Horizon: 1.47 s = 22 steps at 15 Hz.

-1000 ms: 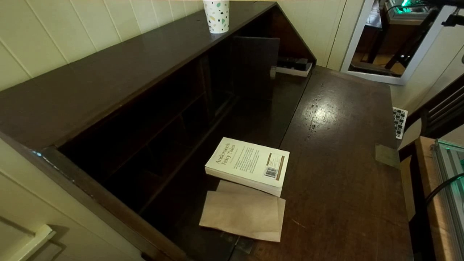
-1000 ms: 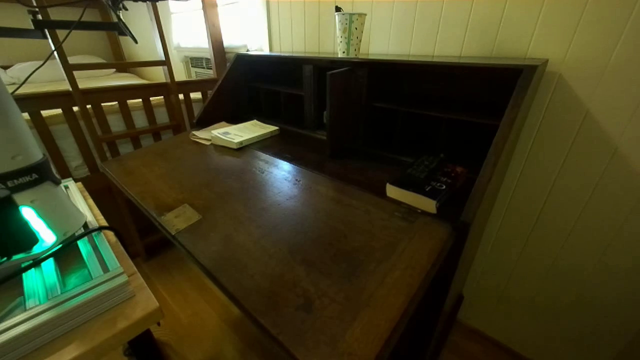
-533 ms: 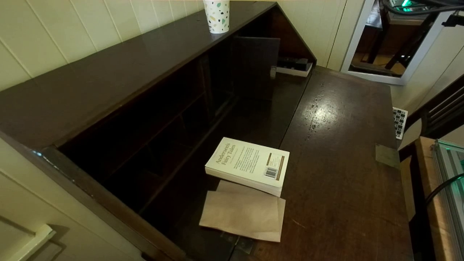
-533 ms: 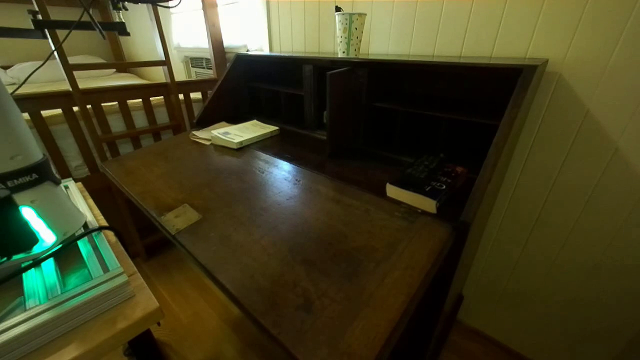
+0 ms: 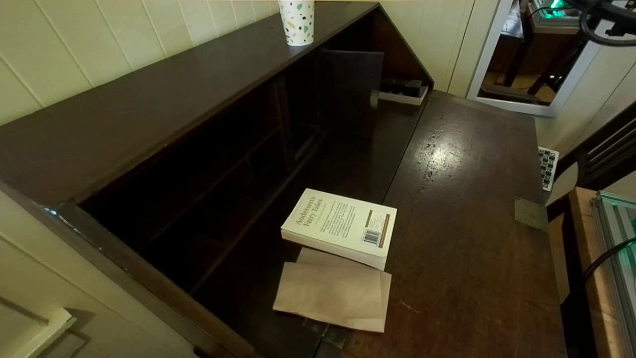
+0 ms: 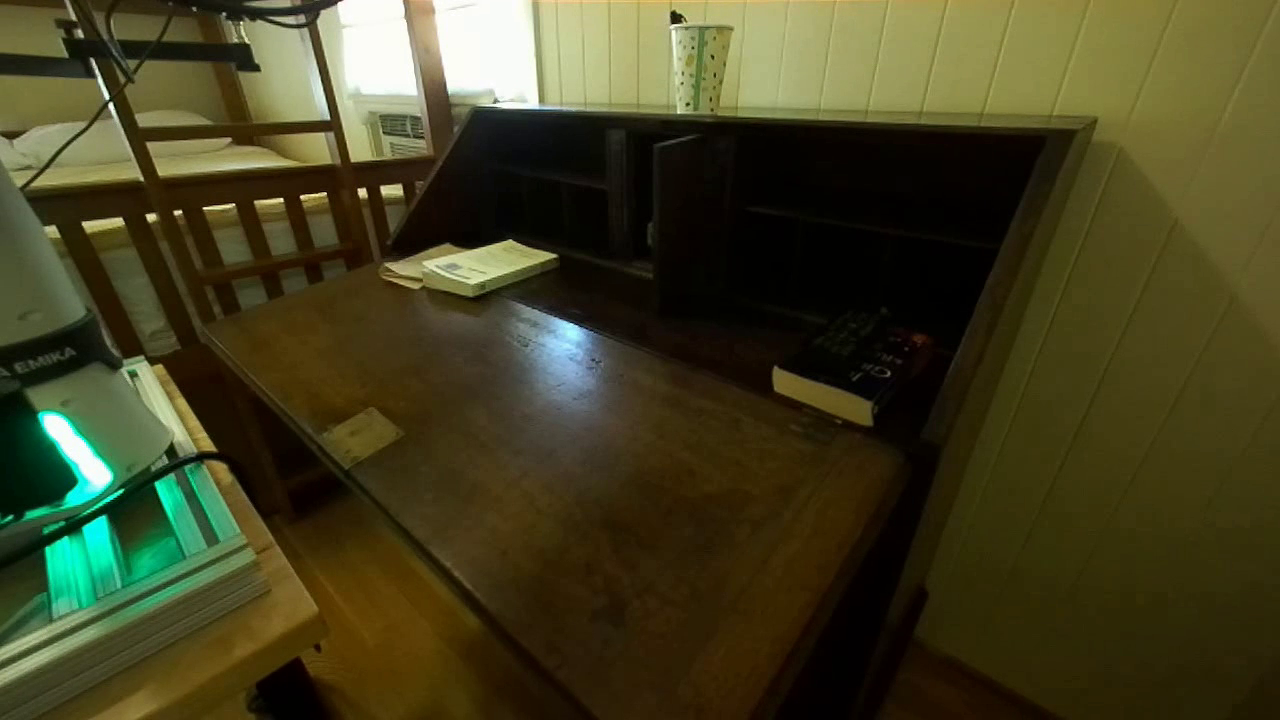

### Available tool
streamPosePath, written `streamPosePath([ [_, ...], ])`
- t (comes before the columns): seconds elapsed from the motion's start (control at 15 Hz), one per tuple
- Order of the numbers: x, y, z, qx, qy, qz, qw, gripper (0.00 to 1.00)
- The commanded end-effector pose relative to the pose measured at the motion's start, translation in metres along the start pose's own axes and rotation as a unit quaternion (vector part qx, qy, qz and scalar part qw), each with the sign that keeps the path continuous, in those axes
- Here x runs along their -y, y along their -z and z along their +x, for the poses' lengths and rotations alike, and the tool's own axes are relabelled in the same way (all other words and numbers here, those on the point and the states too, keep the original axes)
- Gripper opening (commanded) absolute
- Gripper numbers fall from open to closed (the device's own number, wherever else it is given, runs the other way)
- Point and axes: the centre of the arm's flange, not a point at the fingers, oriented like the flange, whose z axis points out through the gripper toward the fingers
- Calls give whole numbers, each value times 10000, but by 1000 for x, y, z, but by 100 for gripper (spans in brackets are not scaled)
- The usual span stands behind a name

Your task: Put the marker inside the paper cup, pick up the paper cup and put it at the top

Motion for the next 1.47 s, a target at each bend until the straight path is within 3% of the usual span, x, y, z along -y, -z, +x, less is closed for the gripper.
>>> streamPosePath([
  [0.0, 2, -3, -32, -174, 36, 268, 9995, 100],
  [0.13, 3, -6, -37, -193, 83, 332, 9992, 100],
  [0.2, 4, -8, -18, -83, 32, 144, 9999, 100],
  [1.4, 3, -13, -25, -127, 96, 212, 9996, 100],
])
